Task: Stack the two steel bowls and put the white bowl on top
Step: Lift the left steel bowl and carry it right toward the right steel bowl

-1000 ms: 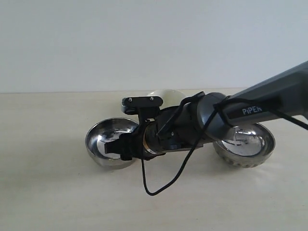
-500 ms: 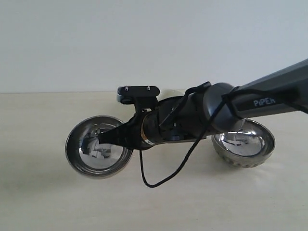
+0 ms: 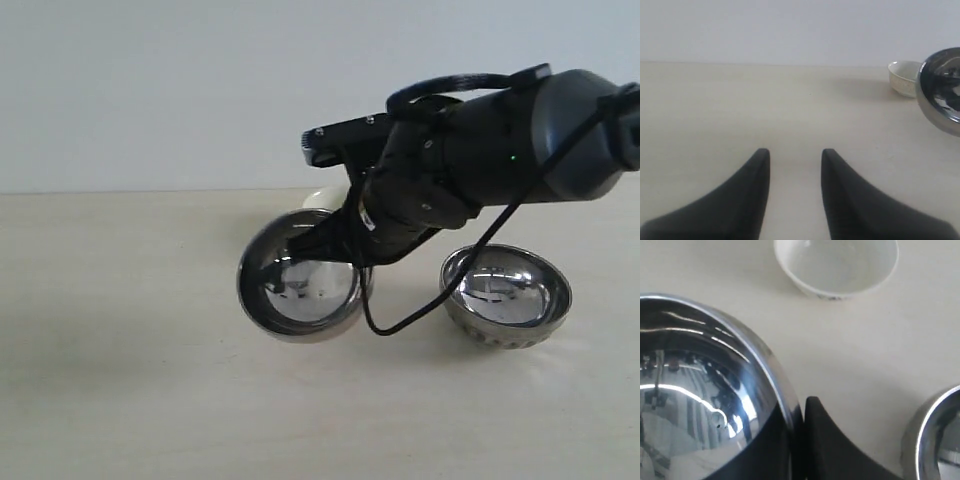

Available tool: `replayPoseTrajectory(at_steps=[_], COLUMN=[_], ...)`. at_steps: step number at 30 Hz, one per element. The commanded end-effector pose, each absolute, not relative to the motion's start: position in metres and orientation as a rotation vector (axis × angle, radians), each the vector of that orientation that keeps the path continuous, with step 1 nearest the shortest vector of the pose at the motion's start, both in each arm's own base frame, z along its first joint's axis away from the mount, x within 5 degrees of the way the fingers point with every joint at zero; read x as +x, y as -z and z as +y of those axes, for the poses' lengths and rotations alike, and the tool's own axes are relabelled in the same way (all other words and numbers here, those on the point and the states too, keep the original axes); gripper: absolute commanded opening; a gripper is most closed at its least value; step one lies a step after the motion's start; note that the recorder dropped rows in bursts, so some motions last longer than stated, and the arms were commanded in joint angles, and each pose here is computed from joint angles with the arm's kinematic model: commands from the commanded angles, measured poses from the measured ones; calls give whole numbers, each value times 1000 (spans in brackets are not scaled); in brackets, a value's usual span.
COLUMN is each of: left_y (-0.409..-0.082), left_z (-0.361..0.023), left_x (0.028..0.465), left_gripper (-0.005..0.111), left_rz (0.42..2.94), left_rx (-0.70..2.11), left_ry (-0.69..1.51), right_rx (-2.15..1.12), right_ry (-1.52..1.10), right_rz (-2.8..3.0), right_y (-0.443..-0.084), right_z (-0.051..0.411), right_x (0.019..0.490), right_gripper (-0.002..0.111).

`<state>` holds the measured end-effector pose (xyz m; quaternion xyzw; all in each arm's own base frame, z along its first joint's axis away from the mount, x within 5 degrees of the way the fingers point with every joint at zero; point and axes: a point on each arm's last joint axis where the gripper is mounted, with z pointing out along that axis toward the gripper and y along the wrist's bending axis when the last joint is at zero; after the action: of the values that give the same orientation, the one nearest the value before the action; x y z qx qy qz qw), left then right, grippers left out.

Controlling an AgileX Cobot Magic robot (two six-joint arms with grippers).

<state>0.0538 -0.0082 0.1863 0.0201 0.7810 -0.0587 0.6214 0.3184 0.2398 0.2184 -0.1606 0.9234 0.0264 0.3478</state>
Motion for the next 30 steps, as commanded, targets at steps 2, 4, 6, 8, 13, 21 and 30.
replayPoseTrajectory(at_steps=[2,4,6,8,13,21,30], left_y=[-185,-185,-185,-185,-185,-185,-185], left_z=[-8,-8,-8,-8,-8,-8,-8], left_x=[54,54,54,54,54,54,54], left_gripper=[32,32,32,32,32,32,32], left_rz=[1796,1796,1796,1796,1796,1796,1796], left_rx=[46,46,46,46,46,46,46], left_ry=[132,132,132,132,132,132,132], right_rx=[-410,-382,-381,-400,-329,-337,-366], right_ry=[-136,-146,-140,-132,-121,-148,-131], right_rz=[2552,2570,2576,2566,2597,2584,2554], right_y=[-214,-214,-210,-204,-186,-160,-152], right_z=[216,210,208,206,195,200,197], right_x=[323,326,326,325,331,342,350], right_gripper=[0,0,0,0,0,0,0])
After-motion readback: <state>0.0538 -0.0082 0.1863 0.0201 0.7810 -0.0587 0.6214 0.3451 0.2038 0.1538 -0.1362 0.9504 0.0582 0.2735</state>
